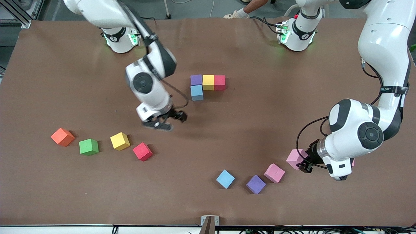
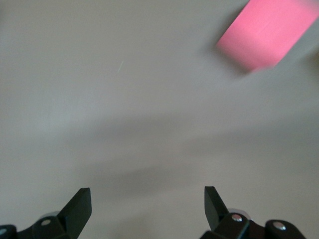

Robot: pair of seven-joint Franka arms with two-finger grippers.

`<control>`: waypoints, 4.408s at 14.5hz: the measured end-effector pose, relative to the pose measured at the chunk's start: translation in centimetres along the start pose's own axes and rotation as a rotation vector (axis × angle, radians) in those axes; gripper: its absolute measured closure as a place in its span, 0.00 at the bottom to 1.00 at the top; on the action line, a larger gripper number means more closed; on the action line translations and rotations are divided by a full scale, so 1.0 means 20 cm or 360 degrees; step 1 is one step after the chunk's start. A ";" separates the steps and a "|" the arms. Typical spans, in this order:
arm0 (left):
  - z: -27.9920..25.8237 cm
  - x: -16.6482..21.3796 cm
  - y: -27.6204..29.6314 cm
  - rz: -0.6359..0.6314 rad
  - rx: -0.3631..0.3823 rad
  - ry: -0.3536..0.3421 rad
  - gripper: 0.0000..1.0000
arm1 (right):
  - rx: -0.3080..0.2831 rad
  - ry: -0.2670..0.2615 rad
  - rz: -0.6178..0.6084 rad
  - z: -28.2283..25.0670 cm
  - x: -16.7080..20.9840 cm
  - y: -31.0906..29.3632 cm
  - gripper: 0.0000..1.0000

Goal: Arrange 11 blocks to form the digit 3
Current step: 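Grasp the red block with the right gripper, then carry the red block to the center and set it below the blue block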

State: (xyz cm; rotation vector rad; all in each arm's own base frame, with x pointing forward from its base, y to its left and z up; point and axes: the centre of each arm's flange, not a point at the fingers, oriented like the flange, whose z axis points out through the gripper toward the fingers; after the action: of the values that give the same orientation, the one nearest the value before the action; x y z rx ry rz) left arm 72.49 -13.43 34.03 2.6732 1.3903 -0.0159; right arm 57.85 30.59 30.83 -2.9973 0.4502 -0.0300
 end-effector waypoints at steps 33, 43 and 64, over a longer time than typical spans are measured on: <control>0.00 0.00 0.00 0.0000 0.0000 0.0000 0.84 | -0.0052 -0.0021 0.0716 0.38 0.67 0.52 0.00; 0.00 0.00 0.00 0.0001 0.0001 0.0000 0.83 | -0.0077 -0.0045 0.0715 0.45 0.65 0.53 0.16; 0.00 0.00 0.00 0.0001 0.0002 -0.0001 0.83 | -0.0038 -0.0099 -0.0469 0.37 -0.40 -0.61 0.39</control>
State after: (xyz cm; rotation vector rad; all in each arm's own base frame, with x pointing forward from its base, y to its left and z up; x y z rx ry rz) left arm 72.46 -13.45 33.98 2.6745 1.3895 -0.0170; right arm 54.04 45.36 24.90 -3.0490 0.0005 0.0438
